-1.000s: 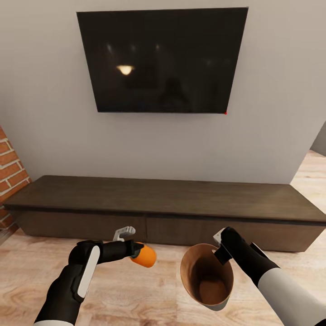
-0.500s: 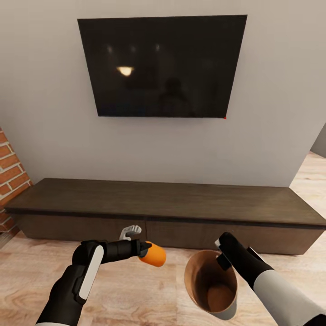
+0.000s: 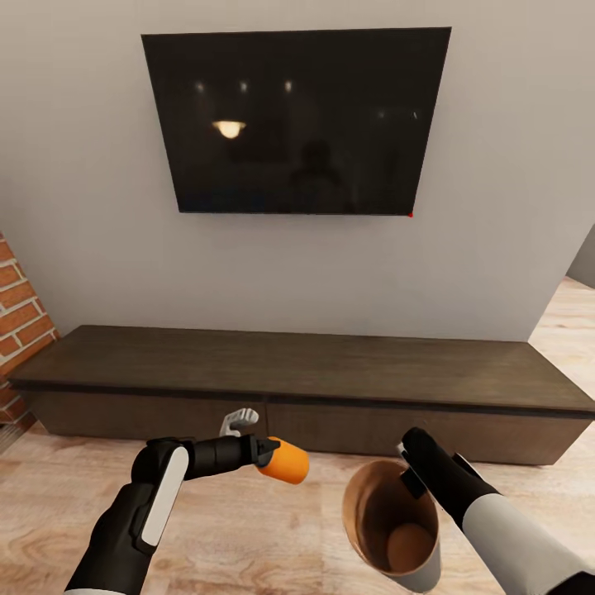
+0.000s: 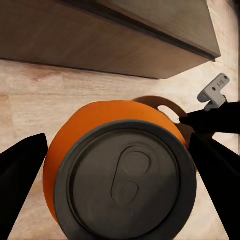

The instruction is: Put the three can of soda from the living room inside the tash can in the kitchen.

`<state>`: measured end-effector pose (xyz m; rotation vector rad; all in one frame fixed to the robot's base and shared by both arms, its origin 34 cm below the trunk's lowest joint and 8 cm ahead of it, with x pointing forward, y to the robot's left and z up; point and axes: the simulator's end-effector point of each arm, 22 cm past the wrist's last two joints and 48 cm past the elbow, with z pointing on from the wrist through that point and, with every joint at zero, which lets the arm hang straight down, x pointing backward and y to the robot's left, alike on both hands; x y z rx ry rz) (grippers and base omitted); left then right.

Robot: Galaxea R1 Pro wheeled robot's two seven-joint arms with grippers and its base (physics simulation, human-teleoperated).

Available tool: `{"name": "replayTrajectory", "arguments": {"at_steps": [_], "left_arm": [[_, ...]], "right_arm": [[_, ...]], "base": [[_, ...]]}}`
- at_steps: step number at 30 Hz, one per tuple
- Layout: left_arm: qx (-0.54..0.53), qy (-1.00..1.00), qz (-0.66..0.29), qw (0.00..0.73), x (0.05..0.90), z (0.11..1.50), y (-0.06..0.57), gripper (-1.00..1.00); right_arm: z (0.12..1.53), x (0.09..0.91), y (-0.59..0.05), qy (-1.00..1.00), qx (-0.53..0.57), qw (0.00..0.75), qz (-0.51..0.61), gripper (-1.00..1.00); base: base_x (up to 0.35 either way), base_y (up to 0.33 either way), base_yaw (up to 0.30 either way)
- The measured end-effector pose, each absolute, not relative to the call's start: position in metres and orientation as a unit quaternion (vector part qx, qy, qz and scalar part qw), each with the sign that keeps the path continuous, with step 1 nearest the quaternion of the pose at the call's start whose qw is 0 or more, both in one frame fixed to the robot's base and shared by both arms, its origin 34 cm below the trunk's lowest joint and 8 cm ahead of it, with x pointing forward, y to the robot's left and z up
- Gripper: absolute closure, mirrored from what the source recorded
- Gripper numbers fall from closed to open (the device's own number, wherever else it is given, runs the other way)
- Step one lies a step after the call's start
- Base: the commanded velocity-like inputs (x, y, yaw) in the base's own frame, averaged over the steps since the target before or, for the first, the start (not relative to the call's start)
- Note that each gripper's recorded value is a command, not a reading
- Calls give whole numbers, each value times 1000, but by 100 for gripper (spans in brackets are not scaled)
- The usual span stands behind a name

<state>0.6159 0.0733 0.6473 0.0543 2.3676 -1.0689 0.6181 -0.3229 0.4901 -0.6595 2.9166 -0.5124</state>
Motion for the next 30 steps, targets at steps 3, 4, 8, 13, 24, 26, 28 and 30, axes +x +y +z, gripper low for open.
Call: {"name": "replayTrajectory", "arguments": {"at_steps": [3, 4, 8, 13, 24, 26, 28, 30], "left_arm": [[21, 875, -403, 268, 615, 650, 71, 100], [22, 873, -406, 268, 615, 651, 70, 100], [35, 865, -425, 264, 610, 657, 59, 100], [51, 863, -431, 258, 604, 658, 49, 100], [70, 851, -455, 250, 595, 666, 33, 100], [76, 851, -458, 247, 591, 666, 28, 100], [81, 851, -459, 242, 586, 663, 24, 100], [87, 849, -465, 235, 579, 662, 17, 100]], "right_arm": [[494, 622, -335, 954, -217, 58, -198, 100], [495, 623, -336, 953, -217, 59, -203, 100], [494, 623, -333, 956, -210, 61, -197, 100], [495, 624, -330, 954, -214, 63, -202, 100], [494, 625, -320, 954, -216, 65, -195, 100], [494, 626, -317, 954, -218, 66, -197, 100], [494, 626, -314, 954, -219, 67, -194, 100], [493, 625, -310, 955, -217, 67, -190, 100]], "base": [[0, 0, 0], [0, 0, 0], [0, 0, 0], [0, 0, 0], [0, 0, 0], [0, 0, 0], [0, 0, 0], [0, 0, 0]]}}
